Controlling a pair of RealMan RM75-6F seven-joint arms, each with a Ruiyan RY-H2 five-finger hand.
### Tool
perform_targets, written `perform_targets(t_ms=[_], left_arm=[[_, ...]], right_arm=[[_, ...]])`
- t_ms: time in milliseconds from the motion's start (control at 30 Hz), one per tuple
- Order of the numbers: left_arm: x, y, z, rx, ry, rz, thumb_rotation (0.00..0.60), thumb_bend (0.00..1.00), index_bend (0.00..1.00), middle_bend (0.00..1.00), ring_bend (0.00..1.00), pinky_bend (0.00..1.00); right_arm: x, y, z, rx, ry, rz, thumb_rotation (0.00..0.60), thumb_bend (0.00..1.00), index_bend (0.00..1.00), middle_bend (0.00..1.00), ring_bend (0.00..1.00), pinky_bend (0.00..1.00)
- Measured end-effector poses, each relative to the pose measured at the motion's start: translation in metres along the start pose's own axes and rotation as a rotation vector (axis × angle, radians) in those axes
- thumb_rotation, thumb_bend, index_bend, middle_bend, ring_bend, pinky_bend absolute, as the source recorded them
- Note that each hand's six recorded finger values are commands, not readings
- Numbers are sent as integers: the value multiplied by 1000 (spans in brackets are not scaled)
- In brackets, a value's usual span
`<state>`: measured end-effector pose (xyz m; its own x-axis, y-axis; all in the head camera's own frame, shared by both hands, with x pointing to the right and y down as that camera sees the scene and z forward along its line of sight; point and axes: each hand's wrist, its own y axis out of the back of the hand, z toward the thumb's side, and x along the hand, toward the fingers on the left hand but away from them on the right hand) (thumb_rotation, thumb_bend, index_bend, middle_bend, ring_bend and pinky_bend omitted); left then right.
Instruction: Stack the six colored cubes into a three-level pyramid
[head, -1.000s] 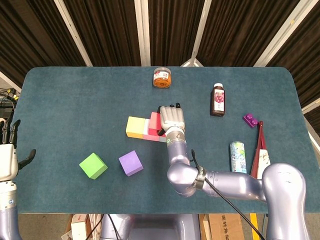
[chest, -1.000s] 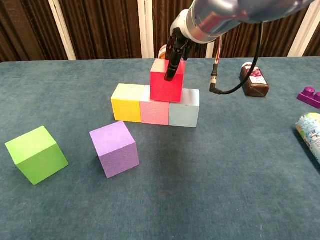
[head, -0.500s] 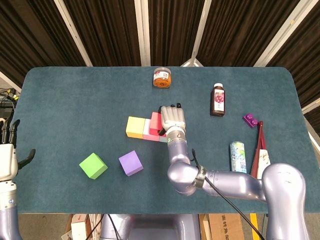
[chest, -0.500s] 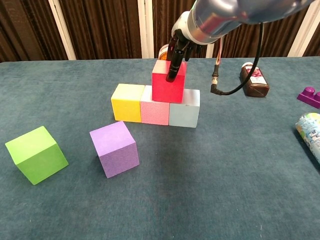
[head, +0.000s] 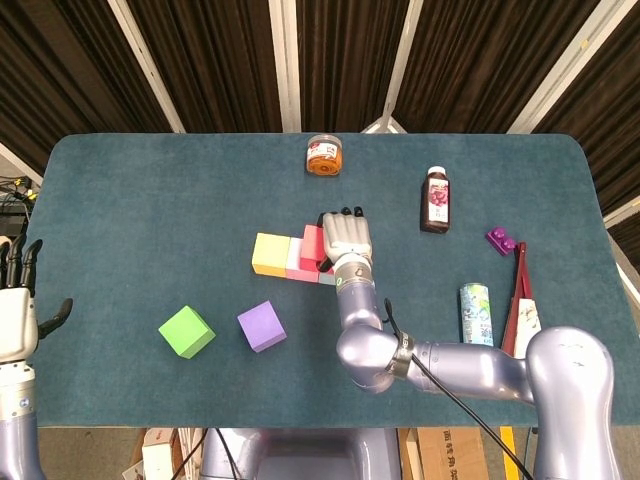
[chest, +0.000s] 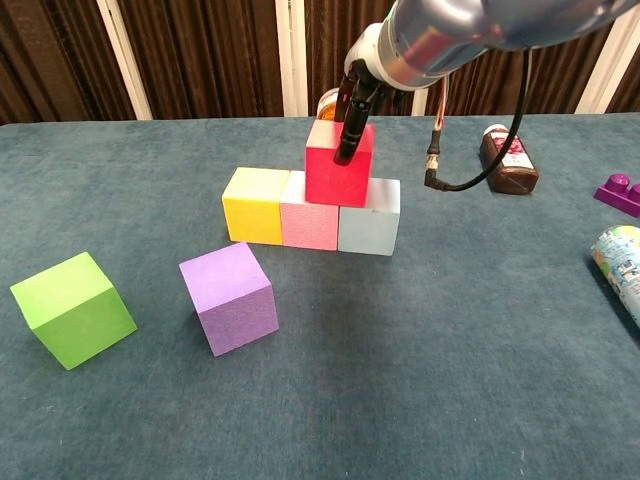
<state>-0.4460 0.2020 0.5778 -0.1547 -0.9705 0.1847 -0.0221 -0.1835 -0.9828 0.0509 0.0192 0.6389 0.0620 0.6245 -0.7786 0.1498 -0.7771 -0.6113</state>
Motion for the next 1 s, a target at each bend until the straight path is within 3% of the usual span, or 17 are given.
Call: perform_targets(t_ms=[1000], left_arm=[[0,0,0,1,3,2,600,273,98,4,0,0]], right_arm=[[3,-1,-2,26,-4,9,600,278,228,174,15,0]])
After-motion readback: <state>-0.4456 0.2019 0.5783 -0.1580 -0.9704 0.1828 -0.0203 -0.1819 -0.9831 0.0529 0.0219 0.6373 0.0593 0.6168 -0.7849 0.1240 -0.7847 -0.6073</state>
